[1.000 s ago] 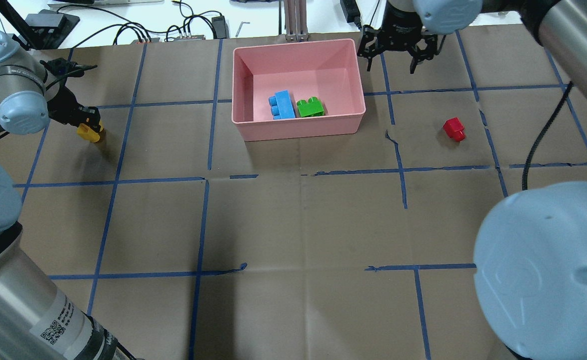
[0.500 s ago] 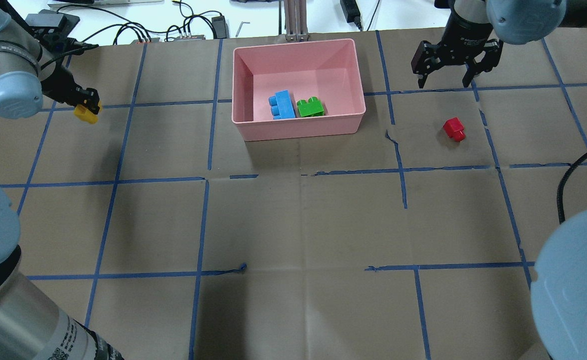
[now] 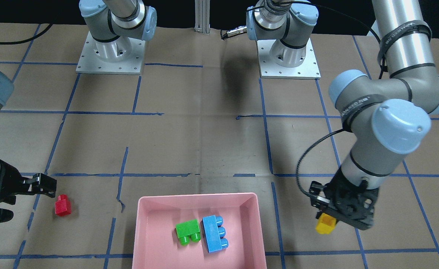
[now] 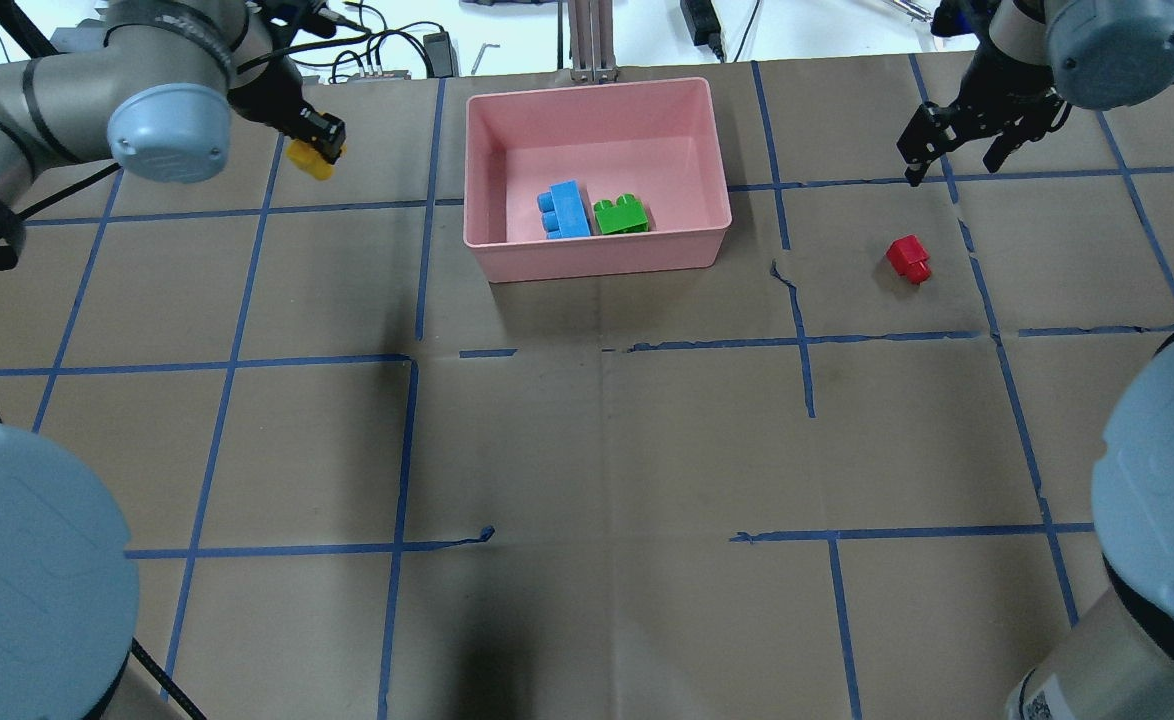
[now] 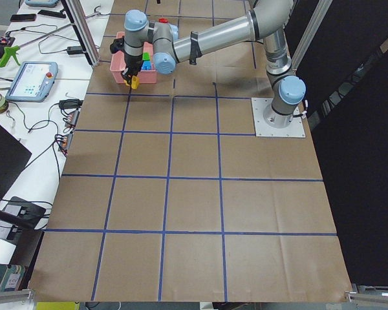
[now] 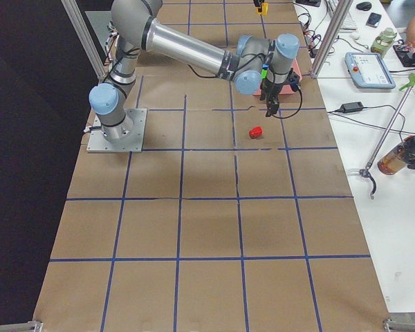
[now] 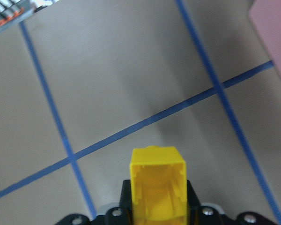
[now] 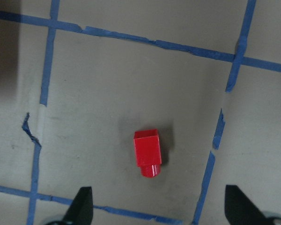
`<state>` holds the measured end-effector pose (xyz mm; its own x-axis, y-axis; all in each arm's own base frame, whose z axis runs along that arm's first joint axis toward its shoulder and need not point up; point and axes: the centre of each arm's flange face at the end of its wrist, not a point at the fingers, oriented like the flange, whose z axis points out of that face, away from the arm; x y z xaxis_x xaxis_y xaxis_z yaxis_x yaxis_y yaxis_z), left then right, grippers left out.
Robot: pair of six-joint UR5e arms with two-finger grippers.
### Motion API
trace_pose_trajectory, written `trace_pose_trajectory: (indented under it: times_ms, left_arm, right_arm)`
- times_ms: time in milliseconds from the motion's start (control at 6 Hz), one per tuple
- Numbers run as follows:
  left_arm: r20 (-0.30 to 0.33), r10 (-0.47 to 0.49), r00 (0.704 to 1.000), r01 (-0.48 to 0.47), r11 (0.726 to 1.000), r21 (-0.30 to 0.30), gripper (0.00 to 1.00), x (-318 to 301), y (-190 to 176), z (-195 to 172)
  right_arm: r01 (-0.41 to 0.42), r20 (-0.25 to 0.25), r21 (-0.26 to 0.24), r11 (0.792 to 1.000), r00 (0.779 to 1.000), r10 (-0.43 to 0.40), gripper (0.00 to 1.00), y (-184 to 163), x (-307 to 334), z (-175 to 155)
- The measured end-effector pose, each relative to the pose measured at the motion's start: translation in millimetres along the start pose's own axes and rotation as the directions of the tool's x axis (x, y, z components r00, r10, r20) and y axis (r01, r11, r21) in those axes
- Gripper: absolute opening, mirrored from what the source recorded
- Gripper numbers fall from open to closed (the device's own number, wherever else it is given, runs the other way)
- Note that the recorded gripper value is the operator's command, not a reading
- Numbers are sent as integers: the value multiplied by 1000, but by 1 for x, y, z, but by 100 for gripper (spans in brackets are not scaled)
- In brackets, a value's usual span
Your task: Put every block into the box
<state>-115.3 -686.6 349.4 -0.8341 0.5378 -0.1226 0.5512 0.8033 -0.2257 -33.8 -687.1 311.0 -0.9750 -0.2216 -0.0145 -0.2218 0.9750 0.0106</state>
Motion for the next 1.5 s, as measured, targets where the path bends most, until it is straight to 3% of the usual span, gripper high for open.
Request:
trace_pose_trajectory:
  times_ms: [167, 333, 667, 833, 1000, 1333, 1500]
  left_arm:
    - [-21, 88, 996, -88, 996, 9, 0, 66, -28, 0]
    - [-48, 107, 993, -107, 994, 0, 0, 118, -44, 16]
    - [-65, 59, 996, -59, 998, 4, 0, 165, -77, 80]
    - [-63, 57, 996, -56, 998, 19, 5, 169, -96, 100]
    - [-62, 59, 996, -57, 998, 26, 95, 173, -107, 113]
    - [-59, 63, 996, -61, 998, 31, 100, 174, -111, 113]
    - [-55, 63, 997, -61, 998, 34, 100, 173, -110, 99]
  right_arm:
    - [37, 2, 3, 999, 999, -37, 99, -6, 10, 27]
    - [49, 8, -3, 999, 999, -49, 99, -7, 12, 54]
    - [52, 19, -19, 998, 999, -51, 98, 6, 3, 114]
    - [51, 14, -13, 999, 999, -51, 70, 13, -3, 130]
    - [50, 9, -14, 999, 999, -50, 48, 16, -5, 135]
    - [49, 0, -19, 999, 999, -50, 33, 18, -5, 135]
    - [49, -2, -17, 999, 999, -50, 33, 18, -4, 133]
